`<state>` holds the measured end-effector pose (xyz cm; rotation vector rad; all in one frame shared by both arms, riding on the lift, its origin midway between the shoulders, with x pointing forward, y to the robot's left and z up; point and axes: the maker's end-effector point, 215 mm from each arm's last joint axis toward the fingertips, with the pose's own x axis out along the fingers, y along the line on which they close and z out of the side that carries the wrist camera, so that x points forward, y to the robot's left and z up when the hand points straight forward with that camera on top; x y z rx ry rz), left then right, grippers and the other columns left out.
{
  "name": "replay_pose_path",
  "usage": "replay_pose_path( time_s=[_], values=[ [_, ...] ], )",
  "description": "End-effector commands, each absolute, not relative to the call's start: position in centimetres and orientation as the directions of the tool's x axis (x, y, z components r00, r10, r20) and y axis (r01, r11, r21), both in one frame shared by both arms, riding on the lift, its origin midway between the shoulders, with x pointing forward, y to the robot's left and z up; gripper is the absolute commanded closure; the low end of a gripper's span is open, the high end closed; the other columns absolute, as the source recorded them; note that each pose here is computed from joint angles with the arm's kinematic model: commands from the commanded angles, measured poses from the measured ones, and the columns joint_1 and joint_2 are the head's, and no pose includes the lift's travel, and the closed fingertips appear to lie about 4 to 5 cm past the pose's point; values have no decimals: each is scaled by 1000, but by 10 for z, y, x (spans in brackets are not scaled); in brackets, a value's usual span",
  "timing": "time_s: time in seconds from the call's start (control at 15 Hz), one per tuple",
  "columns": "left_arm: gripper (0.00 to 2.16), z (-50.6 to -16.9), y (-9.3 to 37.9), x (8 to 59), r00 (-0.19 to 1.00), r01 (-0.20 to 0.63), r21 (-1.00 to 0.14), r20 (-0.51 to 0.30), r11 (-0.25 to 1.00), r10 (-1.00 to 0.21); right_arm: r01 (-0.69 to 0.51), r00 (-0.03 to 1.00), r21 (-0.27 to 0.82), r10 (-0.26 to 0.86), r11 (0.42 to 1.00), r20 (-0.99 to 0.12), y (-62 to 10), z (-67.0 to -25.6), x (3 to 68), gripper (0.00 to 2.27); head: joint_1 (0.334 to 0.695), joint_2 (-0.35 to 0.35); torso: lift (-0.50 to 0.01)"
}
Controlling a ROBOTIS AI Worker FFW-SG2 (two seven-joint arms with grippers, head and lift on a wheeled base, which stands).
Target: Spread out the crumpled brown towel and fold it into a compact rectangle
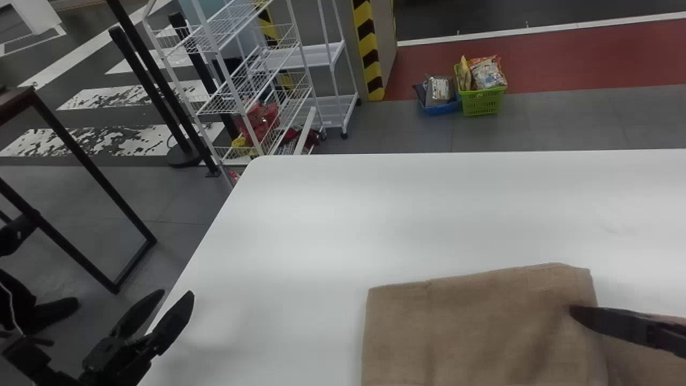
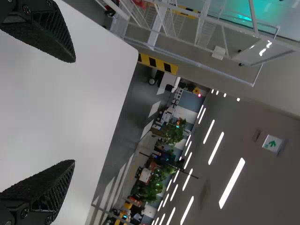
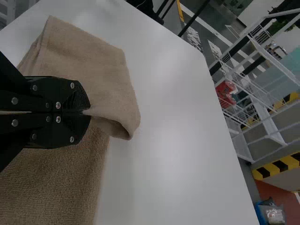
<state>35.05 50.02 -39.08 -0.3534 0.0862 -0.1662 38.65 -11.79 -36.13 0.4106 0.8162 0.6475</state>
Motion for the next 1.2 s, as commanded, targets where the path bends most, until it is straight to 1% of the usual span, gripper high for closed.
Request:
replay_pose_path(
  time_s=[0.0, 0.13, 0.4, 0.6, 0.73, 0.93, 1.13],
  values=[
    [36, -392, 497, 353, 981, 153, -352, -57, 924, -184, -359, 535, 572, 665, 737, -521, -131, -354, 382, 1504, 695, 350, -127],
    [36, -392, 496, 354, 981, 152, -352, -58, 924, -184, -349, 552, 569, 654, 745, -517, -141, -351, 377, 1504, 695, 350, -127],
    [36, -393, 496, 354, 981, 153, -352, -61, 924, -185, -335, 568, 586, 654, 738, -500, -154, -347, 367, 1504, 695, 350, -127],
    [36, -393, 492, 356, 980, 158, -353, -60, 922, -191, -355, 588, 578, 656, 735, -473, -157, -331, 369, 1504, 695, 350, -127],
    [36, -393, 492, 356, 979, 160, -353, -59, 922, -193, -352, 598, 563, 642, 748, -479, -161, -329, 369, 1504, 695, 350, -127],
    [36, -394, 491, 357, 979, 161, -353, -61, 922, -194, -314, 616, 533, 596, 785, -515, -175, -338, 372, 1504, 695, 350, -127],
    [36, -394, 491, 358, 979, 161, -351, -63, 923, -195, -274, 617, 537, 575, 798, -538, -190, -349, 355, 1504, 695, 350, -127]
  ],
)
